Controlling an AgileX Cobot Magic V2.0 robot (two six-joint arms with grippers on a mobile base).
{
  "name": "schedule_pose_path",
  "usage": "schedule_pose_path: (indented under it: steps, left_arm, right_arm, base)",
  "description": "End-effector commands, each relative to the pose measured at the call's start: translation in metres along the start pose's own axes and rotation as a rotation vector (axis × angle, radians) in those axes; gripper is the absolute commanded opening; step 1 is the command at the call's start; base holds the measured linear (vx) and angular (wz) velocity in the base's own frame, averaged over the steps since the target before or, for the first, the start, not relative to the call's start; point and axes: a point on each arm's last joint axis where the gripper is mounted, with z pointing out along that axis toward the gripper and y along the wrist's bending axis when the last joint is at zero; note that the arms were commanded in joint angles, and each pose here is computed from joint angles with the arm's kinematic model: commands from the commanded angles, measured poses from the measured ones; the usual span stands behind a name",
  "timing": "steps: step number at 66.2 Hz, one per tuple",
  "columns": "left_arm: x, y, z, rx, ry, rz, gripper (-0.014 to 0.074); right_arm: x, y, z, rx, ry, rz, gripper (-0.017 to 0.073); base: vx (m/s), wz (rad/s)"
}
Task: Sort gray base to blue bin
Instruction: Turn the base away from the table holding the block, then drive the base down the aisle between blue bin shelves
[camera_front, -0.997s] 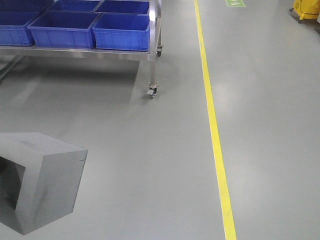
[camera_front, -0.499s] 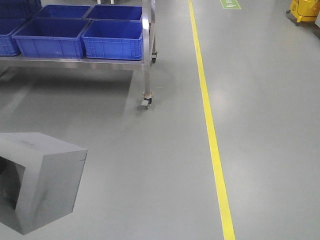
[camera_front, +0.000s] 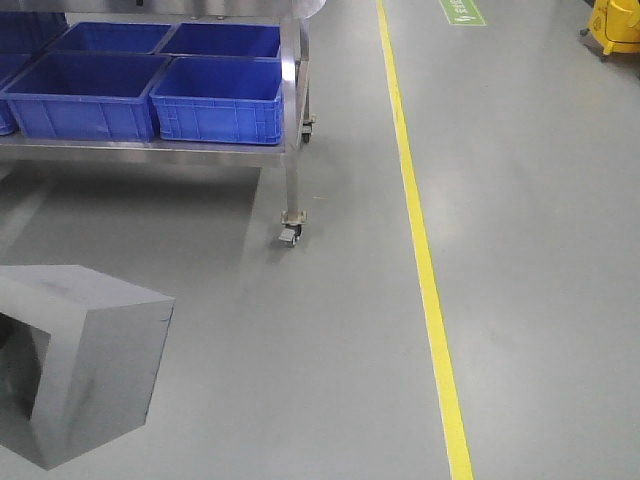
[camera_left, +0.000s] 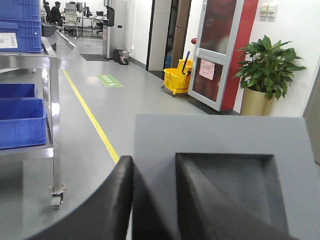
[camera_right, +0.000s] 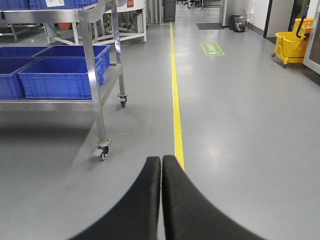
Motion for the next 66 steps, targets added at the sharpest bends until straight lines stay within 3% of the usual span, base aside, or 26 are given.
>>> schedule_pose_path:
  steps: [1,39,66]
  left_arm:
    - [-0.0194,-0.0035,-0.0020,0.024,-0.136,-0.012,0.0002]
    - [-0.0194,-0.0035,-0.0020,0.024,-0.136,-0.012,0.0002]
    - [-0.0195,-0.0035,-0.0021,0.025,-0.137,-0.012,0.0002]
  right_arm:
    - [-0.0052,-0.0002,0.0012,0.003,-0.052,-0.016,-0.0005]
    - [-0.0052,-0.0002,0.0012,0.003,-0.052,-0.016,-0.0005]
    - [-0.0052,-0.0002,0.0012,0.003,-0.052,-0.016,-0.0005]
  base:
    - [0.38,0.00]
    - [0.37,0.01]
    - [0.33,0.52]
